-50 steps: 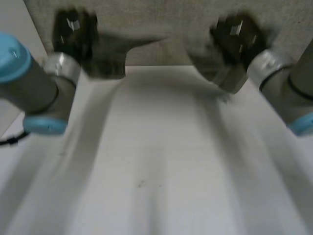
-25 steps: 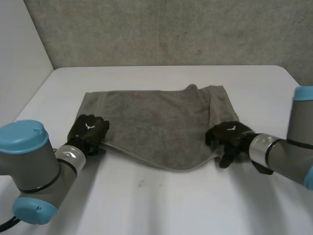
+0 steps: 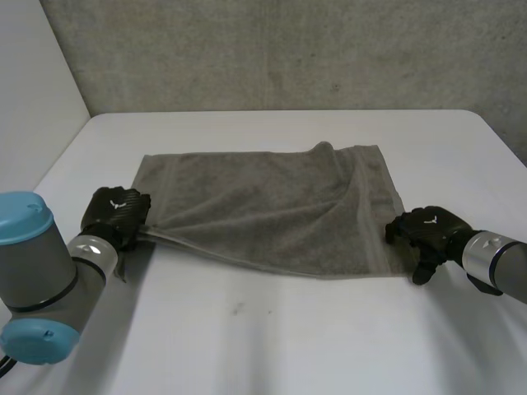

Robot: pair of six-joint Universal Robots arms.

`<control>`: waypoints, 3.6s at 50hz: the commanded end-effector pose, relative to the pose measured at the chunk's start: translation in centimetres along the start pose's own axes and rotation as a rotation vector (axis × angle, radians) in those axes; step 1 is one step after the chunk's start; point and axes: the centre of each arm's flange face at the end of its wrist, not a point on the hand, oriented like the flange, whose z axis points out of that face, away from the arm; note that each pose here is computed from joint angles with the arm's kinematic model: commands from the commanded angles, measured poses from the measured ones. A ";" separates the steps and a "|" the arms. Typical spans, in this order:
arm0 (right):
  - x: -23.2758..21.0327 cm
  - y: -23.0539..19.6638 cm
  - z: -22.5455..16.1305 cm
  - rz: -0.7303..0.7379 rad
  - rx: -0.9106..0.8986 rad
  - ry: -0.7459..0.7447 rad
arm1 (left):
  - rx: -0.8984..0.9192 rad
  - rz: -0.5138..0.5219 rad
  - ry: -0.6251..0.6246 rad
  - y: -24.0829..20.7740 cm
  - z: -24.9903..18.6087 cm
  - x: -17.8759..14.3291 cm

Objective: Fold the towel.

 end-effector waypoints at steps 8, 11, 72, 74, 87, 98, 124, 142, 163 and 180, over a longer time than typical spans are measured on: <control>0.4 0.6 1.1 -0.018 0.024 0.021 | -0.002 0.000 0.014 0.1 -0.2 0.5; 0.4 0.9 1.4 -0.016 0.020 0.021 | -0.004 0.000 0.014 0.1 -0.2 0.5; 5.9 -1.6 -1.5 -0.019 0.076 0.221 | -0.063 0.004 0.008 1.9 0.3 0.4; 5.2 -1.4 -1.7 -0.005 0.051 0.194 | -0.062 0.003 0.009 1.8 0.2 0.5; 2.9 -2.3 -6.0 -0.117 -0.149 0.031 | -0.166 0.008 0.074 -0.4 -5.4 -0.1; 2.2 1.1 -12.5 -0.239 -0.517 -0.155 | -0.448 0.181 0.241 0.0 -12.0 -0.6; 6.0 -2.5 -0.4 -0.253 -0.219 0.222 | -0.049 0.243 0.097 -2.9 6.8 0.8; 7.3 -3.2 4.0 -0.332 -0.120 0.382 | 0.009 0.240 0.087 -2.2 11.7 2.5; 4.4 -4.6 -3.0 -0.151 -0.032 0.291 | 0.005 0.068 0.069 -5.8 5.0 1.2; 4.8 2.3 -3.9 -0.016 -0.096 0.244 | -0.009 -0.313 0.045 -5.0 0.7 -0.1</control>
